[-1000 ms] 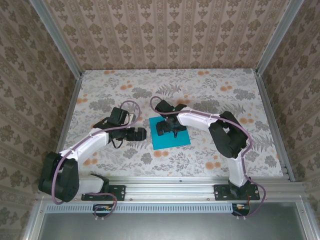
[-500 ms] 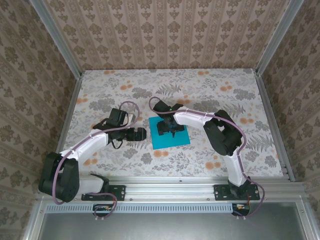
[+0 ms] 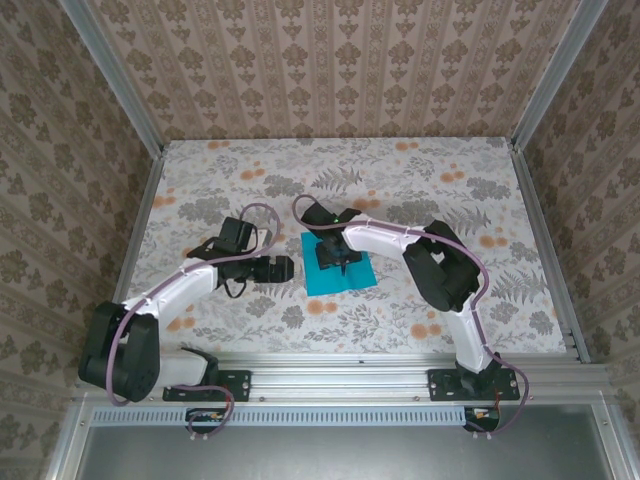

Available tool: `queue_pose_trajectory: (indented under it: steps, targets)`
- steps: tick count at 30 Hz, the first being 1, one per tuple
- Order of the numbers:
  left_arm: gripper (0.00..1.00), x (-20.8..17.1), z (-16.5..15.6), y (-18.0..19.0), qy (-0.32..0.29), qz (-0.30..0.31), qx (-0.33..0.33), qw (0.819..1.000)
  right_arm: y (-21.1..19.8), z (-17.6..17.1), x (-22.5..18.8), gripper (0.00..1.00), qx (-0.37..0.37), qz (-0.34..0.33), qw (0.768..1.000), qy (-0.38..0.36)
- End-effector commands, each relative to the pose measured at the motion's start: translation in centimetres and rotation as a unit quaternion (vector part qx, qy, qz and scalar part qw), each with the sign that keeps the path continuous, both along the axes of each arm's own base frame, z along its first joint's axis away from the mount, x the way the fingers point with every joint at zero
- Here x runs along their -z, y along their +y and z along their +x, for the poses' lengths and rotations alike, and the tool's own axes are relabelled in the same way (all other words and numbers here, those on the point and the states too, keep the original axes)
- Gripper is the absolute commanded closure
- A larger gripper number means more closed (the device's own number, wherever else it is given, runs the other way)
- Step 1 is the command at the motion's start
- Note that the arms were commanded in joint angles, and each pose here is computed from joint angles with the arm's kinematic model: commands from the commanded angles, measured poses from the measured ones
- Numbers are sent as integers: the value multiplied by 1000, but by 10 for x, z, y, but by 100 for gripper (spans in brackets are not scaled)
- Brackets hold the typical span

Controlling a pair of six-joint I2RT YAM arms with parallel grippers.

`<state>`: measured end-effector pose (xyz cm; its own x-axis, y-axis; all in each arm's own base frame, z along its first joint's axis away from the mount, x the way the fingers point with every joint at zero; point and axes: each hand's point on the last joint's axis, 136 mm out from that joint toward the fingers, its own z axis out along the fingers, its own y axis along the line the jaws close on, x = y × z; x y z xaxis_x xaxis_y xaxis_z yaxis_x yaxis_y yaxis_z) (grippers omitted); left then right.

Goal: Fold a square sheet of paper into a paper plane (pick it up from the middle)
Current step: Fold the square sheet of paper in half at the center of the table.

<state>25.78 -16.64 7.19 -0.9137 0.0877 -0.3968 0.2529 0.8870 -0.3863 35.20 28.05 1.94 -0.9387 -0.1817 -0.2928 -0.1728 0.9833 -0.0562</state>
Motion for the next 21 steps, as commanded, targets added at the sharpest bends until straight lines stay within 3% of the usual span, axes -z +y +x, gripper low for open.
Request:
queue_pose_trajectory:
  steps: [1,10,17,21]
  targets:
    - [0,7,-4,0,14,-6,1,1000,-12,-7,14,42,-10,-50,999,16]
    - [0,4,-5,0,18,-5,-1,1000,10,2,-22,65,-29,-11,999,-24]
    - [0,-9,-4,1,19,-15,-13,1000,24,1,-54,73,-29,46,998,-39]
    - [0,-22,-3,5,12,-27,-24,999,38,0,-78,77,-31,114,992,-47]
